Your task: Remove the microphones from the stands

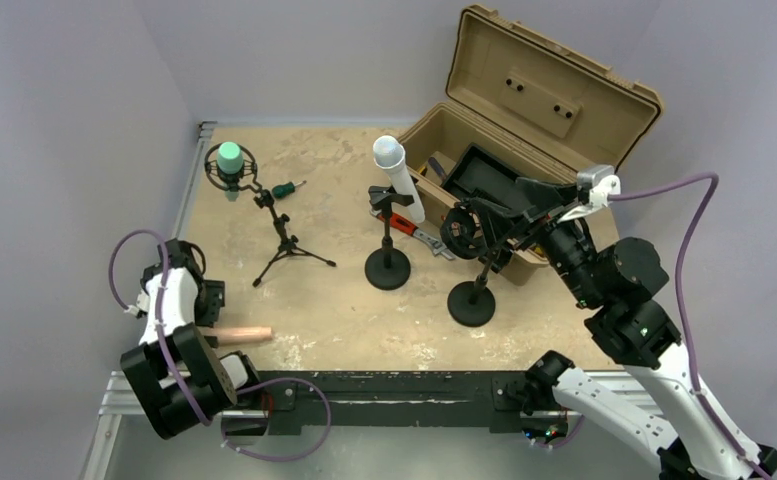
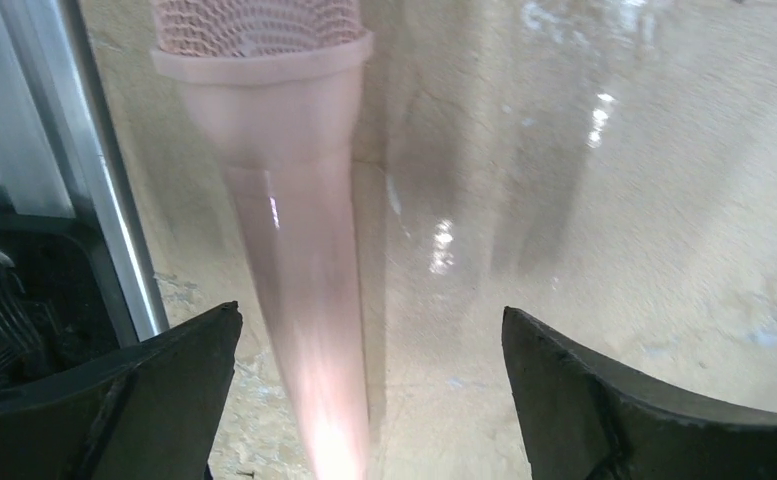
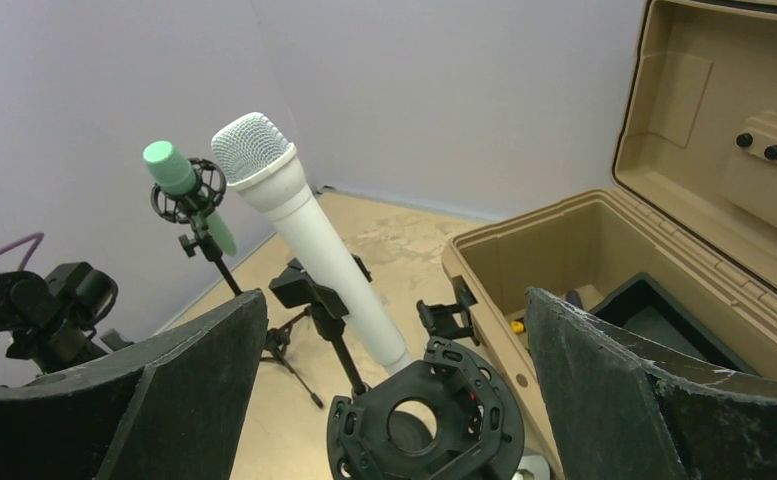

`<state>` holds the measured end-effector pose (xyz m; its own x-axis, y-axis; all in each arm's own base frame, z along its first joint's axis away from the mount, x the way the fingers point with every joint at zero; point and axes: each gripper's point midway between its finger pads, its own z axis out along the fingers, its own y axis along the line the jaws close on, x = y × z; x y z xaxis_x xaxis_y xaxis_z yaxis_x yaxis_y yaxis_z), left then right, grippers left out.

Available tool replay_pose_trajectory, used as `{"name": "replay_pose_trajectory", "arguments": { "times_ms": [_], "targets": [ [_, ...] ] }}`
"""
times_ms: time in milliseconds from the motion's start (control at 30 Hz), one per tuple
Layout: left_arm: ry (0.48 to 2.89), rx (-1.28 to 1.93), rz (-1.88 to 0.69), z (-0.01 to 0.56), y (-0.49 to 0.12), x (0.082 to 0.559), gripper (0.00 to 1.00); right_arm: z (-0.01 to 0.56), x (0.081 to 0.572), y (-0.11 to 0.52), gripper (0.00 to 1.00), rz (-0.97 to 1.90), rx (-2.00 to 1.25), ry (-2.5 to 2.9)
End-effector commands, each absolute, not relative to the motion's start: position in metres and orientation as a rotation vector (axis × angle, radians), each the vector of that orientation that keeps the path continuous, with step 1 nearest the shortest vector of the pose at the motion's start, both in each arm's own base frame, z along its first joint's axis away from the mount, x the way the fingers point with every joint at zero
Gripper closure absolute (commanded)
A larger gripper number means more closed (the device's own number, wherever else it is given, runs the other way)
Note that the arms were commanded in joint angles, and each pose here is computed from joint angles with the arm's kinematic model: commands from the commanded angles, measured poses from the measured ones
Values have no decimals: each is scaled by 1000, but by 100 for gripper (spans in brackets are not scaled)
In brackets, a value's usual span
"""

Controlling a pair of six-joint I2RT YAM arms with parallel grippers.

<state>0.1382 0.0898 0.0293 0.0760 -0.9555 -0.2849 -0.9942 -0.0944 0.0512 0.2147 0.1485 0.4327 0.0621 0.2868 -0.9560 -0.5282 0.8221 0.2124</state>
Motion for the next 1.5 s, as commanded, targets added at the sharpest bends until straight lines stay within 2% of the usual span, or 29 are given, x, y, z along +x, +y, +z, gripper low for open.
{"name": "replay_pose_trajectory", "arguments": {
  "times_ms": [0, 433, 700, 933, 1033, 1167, 1267, 1467],
  "targets": [
    [1997, -2027, 202, 52, 91, 162, 0, 444, 217, 146, 1, 618, -190, 1365],
    [2099, -1268, -124, 159, 27, 209, 0, 422, 234, 155, 3, 598, -163, 1474],
    [2078, -574, -529, 232, -67, 233, 0, 396, 246, 116, 5, 434, 72, 1587],
    [1899, -19, -878, 273, -182, 215, 4, 376, 234, 70, 5, 325, 315, 1632],
    [1827, 129, -943, 284, -221, 202, 5, 362, 227, 62, 5, 322, 361, 1655],
    [1784, 303, -1012, 292, -273, 182, 5, 342, 220, 57, 6, 319, 403, 1695],
    [1765, 401, -1100, 302, -311, 168, 12, 333, 216, 60, 6, 351, 415, 1718],
    [1687, 526, -1191, 315, -357, 147, 12, 312, 210, 64, 7, 392, 423, 1758]
  ]
}}
